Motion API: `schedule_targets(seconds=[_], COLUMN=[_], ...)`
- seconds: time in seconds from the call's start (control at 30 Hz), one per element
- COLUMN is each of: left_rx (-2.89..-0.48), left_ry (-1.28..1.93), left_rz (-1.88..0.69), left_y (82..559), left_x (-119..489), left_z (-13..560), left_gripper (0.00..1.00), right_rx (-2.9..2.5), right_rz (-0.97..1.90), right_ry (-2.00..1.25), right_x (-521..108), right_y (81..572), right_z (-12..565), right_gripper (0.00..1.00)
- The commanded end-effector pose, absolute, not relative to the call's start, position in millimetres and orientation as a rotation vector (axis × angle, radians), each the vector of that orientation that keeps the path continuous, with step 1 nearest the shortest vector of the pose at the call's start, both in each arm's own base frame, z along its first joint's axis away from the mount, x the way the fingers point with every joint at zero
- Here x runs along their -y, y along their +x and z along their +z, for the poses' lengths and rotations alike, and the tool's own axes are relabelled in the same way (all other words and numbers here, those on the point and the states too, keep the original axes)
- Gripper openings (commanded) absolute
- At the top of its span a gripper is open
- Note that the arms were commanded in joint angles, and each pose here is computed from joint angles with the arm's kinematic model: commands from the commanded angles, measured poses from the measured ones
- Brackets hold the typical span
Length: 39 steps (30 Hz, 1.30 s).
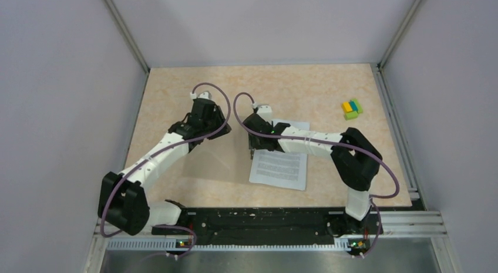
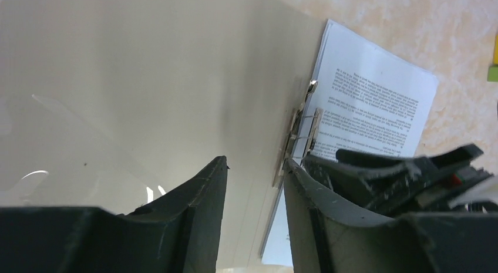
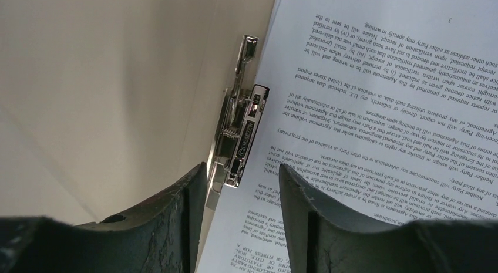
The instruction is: Put the files into the folder
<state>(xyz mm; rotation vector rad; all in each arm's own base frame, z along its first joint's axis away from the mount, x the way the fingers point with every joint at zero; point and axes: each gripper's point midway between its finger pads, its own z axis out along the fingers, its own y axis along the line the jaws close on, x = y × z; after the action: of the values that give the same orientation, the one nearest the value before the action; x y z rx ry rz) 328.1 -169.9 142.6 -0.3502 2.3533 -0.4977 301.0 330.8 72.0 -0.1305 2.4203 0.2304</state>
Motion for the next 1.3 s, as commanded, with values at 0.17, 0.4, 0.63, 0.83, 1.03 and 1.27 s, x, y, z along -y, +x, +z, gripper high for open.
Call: schedule_targets(seconds=[0.17,0.4,0.63,0.83,1.03,1.27], left_rx=[-2.334,-2.32,-2.333,-2.358,-2.371,-2.396], left_ry=[-0.3,-0.294,-0.302,-0.304,-0.322,-0.342], left_rz=[-0.457,-0.458,-0.463,-0.481,-0.496,-0.517], left_y=[300,298,297,296,298,296], left_x=[147,144,145,149,152,156], left_z=[147,153,148,141,137,130], left_gripper=[0.46,0.46,0.45,0.45,0.44,0.43], right_rx=[-2.388,-2.423,-2.449,-2.485,-2.495,-2.49], right_rz=[0.211,0.218,0.31,0.342,0.346,0.351], right_ry=[-0.027,-0.017,-0.1,-0.136,-0.16,-0.261], right_x=[-343,-339,-344,-342,-341,-327], right_y=[324,328,330,329,329,335], right_z=[69,55,50,41,37,34], right_gripper=[0.42,0.34,0.22,0.24,0.14,0.0])
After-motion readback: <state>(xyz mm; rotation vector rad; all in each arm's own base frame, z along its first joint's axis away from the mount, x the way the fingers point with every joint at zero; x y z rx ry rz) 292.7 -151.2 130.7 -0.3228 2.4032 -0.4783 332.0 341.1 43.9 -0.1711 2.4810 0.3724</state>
